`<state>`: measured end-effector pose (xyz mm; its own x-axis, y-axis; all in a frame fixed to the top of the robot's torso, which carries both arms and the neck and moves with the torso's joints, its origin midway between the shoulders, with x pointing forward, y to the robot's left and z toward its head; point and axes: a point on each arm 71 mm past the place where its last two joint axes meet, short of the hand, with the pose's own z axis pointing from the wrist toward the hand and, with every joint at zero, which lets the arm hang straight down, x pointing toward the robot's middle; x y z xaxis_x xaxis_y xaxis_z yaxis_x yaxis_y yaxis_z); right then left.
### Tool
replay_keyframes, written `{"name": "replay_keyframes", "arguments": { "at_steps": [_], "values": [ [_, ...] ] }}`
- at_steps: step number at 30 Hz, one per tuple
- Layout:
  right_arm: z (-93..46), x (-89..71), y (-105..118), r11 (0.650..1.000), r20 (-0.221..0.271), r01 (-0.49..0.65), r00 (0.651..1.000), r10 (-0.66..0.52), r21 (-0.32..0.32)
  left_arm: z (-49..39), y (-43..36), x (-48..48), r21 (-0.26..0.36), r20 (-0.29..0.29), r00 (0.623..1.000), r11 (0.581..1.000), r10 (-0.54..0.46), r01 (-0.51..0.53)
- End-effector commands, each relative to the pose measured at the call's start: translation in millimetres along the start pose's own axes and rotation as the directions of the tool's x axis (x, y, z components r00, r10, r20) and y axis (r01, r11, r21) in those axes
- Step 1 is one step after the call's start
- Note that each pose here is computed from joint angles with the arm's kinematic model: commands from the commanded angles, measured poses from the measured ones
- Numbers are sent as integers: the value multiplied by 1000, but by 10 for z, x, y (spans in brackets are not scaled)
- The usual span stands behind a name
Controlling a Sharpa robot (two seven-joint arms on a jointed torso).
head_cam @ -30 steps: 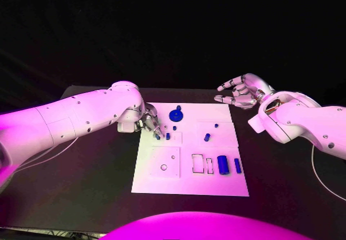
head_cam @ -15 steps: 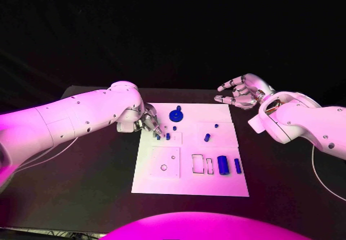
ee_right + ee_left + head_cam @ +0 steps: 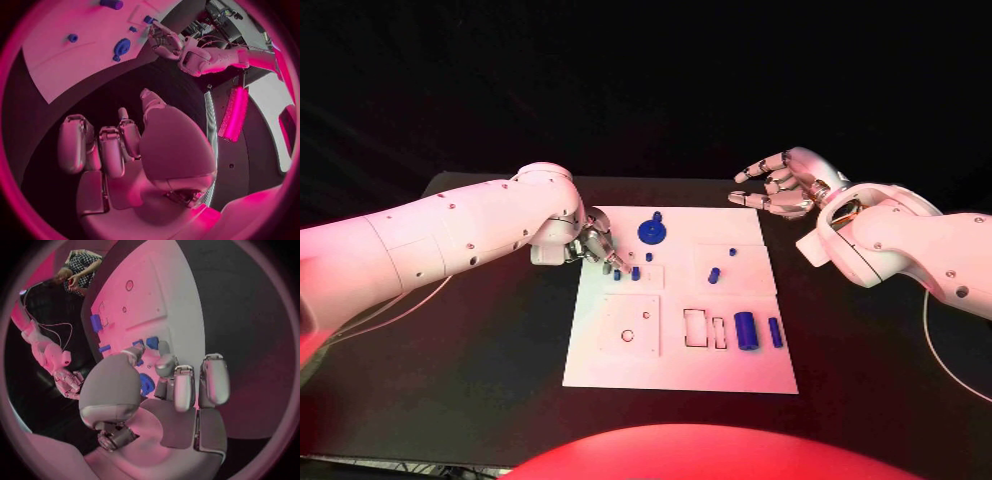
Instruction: Assemble the parts on the task board
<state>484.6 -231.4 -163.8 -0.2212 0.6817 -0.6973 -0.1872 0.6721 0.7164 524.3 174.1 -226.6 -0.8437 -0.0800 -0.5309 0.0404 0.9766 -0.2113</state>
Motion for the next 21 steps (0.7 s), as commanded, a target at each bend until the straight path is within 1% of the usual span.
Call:
{"name": "replay_keyframes", "arguments": {
  "at_steps": [1,6,15,19,21],
  "values": [
    [-2,7,15,1000,-6,8,1000,-9,-20,-5,-2,-4,13,25,999,999,-33,33],
    [-2,6,15,1000,-5,8,1000,-9,-21,-35,16,-22,48,60,992,993,-110,107],
    [-8,2,12,1000,-4,8,1000,-8,-20,-98,109,-20,74,97,978,982,-183,176],
    [-11,-1,12,1000,-3,8,1000,-8,-21,-145,142,-5,97,139,965,973,-222,210],
    [-15,-6,8,1000,-1,9,1000,-9,-21,-186,164,3,118,180,950,965,-254,236]
  ]
}}
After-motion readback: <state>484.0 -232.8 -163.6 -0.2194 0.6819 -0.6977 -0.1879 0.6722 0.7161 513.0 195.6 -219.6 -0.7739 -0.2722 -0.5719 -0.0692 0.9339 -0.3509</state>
